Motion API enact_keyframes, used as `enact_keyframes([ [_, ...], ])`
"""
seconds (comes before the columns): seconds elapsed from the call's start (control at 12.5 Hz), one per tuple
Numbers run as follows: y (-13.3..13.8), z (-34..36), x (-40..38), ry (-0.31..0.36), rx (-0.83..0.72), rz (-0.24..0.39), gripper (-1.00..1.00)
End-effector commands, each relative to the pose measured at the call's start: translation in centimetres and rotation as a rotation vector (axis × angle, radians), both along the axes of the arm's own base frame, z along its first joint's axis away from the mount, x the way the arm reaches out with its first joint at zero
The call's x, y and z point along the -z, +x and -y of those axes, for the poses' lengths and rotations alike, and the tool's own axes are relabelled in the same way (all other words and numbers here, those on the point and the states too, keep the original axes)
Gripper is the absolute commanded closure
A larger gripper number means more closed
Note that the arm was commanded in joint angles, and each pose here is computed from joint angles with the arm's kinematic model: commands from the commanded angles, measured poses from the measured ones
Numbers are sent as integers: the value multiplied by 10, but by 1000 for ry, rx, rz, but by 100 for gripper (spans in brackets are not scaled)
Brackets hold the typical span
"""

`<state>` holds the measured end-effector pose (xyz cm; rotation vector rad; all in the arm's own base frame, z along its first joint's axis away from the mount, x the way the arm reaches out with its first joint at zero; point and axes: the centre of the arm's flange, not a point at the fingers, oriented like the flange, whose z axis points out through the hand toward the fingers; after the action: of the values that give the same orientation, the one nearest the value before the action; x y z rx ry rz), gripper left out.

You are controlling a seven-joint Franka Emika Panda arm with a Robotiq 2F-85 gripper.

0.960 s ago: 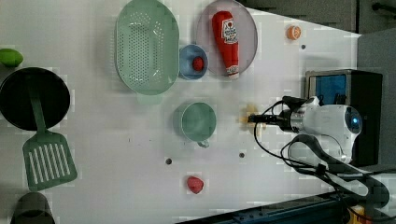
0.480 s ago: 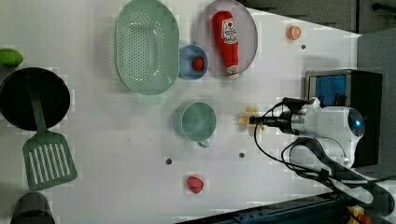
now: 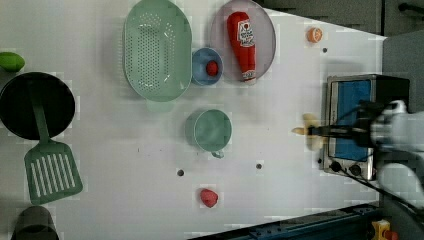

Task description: Pick Banana and place it in mug.

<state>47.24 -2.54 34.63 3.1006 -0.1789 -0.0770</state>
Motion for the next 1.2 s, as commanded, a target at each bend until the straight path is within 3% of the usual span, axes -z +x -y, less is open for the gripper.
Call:
enact_keyframes([
  [0.08,-5,-16,-63,10,27,22,37],
  [0.24,-15,-46,-90,4,60,1,37],
  [0.56,-28,-141,-93,112,202,-31,37],
  [0.88,-40,-212,-77,68,367,-17,37],
  [1.2,-37,-259,-41,92,438,13,37],
])
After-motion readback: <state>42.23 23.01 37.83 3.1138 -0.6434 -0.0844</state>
